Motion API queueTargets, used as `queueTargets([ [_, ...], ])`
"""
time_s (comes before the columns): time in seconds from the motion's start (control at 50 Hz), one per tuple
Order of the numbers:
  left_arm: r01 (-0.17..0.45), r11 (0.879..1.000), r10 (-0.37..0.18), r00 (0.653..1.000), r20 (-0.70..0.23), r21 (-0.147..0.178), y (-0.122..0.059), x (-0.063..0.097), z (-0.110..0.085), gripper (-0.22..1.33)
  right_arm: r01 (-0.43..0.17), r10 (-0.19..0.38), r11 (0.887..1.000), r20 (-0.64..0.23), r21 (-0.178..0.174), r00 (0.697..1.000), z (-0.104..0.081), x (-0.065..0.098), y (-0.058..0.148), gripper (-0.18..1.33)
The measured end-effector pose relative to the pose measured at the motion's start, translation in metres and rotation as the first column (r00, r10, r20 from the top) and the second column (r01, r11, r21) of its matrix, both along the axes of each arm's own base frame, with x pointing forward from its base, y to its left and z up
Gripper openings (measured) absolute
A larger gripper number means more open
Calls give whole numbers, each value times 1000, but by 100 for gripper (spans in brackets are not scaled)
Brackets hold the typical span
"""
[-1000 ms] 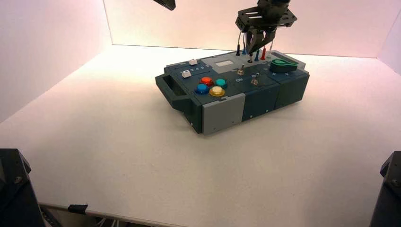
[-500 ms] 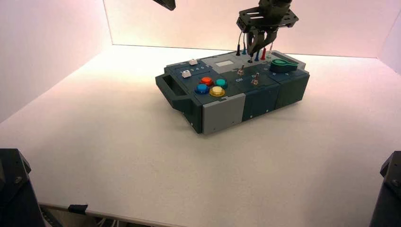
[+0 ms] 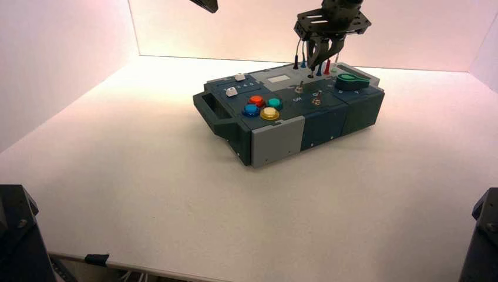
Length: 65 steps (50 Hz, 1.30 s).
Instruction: Insert the black wire.
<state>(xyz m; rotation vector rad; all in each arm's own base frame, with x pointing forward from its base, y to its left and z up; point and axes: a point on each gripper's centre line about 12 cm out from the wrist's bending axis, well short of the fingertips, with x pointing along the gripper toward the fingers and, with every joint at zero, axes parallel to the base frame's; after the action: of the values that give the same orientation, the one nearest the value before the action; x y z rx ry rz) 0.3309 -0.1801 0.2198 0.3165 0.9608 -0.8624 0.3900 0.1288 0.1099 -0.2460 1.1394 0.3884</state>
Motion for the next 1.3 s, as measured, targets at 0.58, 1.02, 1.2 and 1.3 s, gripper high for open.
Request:
queueTargets([
  [0.58, 0, 1000, 0, 1000, -1, 1, 0, 0, -1, -16, -5, 5, 1000, -27, -5, 1000, 7, -5, -1, 4],
  [1.02, 0, 1000, 0, 1000, -1, 1, 0, 0, -1, -16, -12, 12, 1000, -42, -7, 999, 23, 1, 1, 4],
  [1.2, 0, 1000, 0, 1000, 0, 0, 0, 0, 0, -16, -18, 17, 1000, -51, -7, 999, 30, 4, 3, 4],
  [1.3, -1, 1000, 1, 1000, -1, 0, 0, 0, 0, -16, -18, 18, 1000, -60, -8, 998, 32, 5, 3, 4],
])
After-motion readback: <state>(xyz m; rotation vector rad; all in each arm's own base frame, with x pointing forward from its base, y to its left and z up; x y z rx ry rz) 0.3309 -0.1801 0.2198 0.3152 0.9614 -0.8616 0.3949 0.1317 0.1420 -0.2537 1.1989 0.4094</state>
